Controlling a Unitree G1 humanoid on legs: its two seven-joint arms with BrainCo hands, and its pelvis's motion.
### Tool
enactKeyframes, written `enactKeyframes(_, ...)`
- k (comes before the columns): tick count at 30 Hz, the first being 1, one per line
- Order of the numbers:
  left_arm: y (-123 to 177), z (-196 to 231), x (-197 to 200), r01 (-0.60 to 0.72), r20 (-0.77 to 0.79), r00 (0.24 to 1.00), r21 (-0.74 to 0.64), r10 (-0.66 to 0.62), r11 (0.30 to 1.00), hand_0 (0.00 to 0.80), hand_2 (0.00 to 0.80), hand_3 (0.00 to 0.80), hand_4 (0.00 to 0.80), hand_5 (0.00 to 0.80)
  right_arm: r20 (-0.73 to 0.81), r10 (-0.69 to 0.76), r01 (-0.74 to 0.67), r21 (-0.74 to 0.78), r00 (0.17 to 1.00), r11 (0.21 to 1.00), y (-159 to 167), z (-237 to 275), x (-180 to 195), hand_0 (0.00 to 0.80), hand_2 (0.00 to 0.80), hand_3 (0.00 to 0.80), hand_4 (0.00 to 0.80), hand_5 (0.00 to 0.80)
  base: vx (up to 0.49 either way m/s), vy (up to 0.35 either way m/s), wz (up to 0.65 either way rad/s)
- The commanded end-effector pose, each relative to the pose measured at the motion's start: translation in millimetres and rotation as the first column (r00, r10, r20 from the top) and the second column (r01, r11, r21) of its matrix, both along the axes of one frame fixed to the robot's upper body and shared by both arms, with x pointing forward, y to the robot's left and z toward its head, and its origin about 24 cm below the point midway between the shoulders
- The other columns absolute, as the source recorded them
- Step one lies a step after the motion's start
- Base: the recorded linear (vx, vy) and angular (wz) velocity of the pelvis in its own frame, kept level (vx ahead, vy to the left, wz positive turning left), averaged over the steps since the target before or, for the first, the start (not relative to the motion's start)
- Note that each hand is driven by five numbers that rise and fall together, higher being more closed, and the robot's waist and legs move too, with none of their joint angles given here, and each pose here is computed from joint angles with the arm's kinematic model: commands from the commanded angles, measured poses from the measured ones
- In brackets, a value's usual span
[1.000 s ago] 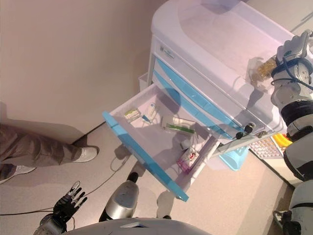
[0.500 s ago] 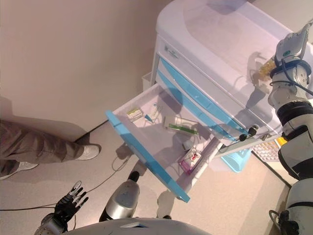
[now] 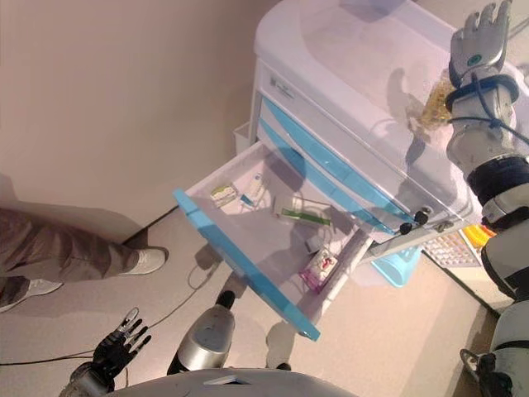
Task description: Open the drawer and pick up the medicine
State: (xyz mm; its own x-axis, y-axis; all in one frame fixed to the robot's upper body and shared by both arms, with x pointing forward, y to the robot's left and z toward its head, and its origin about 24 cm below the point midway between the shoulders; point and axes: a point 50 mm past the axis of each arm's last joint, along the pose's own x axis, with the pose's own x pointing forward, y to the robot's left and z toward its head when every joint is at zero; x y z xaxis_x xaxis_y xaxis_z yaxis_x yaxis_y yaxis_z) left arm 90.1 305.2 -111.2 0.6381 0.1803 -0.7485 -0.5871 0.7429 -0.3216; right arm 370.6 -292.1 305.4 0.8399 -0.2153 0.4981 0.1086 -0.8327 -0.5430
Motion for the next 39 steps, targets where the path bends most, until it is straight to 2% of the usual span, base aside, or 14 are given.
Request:
enactKeyframes(1,0,2,-21,0.041,-0.021,0.999,-0.001,-0.041,0.999,0.000,0.000,0.000,0.000,0.000,0.172,-0.052,0.061,-0.044,0.984,0.997,-9,52,-21,0.000,0.000,0.000,0.000,0.000,-0.011,0.029,-0.05)
enactKeyframes(8,-3,1,-21,0.043,-0.022,0.999,-0.015,-0.044,0.999,0.000,0.000,0.000,0.000,0.000,0.279,-0.020,0.023,-0.005,0.960,1.000,-9,86,-34,0.000,0.000,0.000,0.000,0.000,-0.016,0.018,-0.05)
enactKeyframes(17,-6,-2,-20,0.040,-0.029,0.999,-0.035,-0.041,0.999,0.000,0.000,0.000,0.000,0.000,0.313,0.015,-0.018,0.007,0.949,1.000,0,120,-44,0.000,0.000,0.000,0.000,0.000,-0.023,0.017,-0.09)
enactKeyframes(22,-7,-3,-19,0.051,-0.028,0.998,-0.042,-0.052,0.998,0.000,0.000,0.000,0.000,0.000,0.351,0.084,-0.108,0.049,0.932,0.993,7,128,-46,0.000,0.000,0.000,0.000,0.000,-0.026,-0.005,-0.09)
enactKeyframes(25,-9,-4,-18,0.081,-0.020,0.996,-0.043,-0.082,0.996,0.000,0.000,0.000,0.000,0.000,0.391,0.155,-0.220,0.127,0.907,0.967,11,135,-48,0.000,0.000,0.000,0.000,0.000,-0.005,-0.003,-0.02)
enactKeyframes(27,-9,-4,-16,0.093,-0.010,0.996,-0.043,-0.093,0.995,0.000,0.000,0.000,0.000,0.000,0.437,0.239,-0.351,0.197,0.867,0.915,17,141,-51,0.000,0.000,0.000,0.000,0.000,-0.021,-0.004,-0.09)
enactKeyframes(30,-12,-3,-12,0.112,0.017,0.994,-0.050,-0.111,0.992,0.000,0.000,0.000,0.000,0.000,0.498,0.406,-0.575,0.250,0.766,0.779,35,149,-57,0.000,0.000,0.000,0.000,0.000,-0.027,0.005,-0.15)
enactKeyframes(33,-17,-5,-9,0.200,0.006,0.980,-0.022,-0.199,0.980,0.000,0.000,0.000,0.000,0.000,0.515,0.562,-0.752,0.307,0.647,0.584,60,149,-66,0.000,0.000,0.000,0.000,0.000,-0.040,0.008,-0.20)
enactKeyframes(36,-23,-7,-6,0.311,-0.046,0.950,0.038,-0.309,0.950,0.000,0.000,0.000,0.000,0.000,0.488,0.683,-0.833,0.413,0.544,0.369,82,127,-71,0.000,0.000,0.000,0.000,0.000,-0.061,0.003,-0.23)
enactKeyframes(39,-27,-10,-1,0.471,-0.127,0.880,0.108,-0.458,0.876,0.000,0.000,0.000,0.000,0.000,0.442,0.774,-0.813,0.560,0.454,0.157,105,95,-78,0.000,0.000,0.000,0.000,0.000,-0.061,0.009,-0.17)
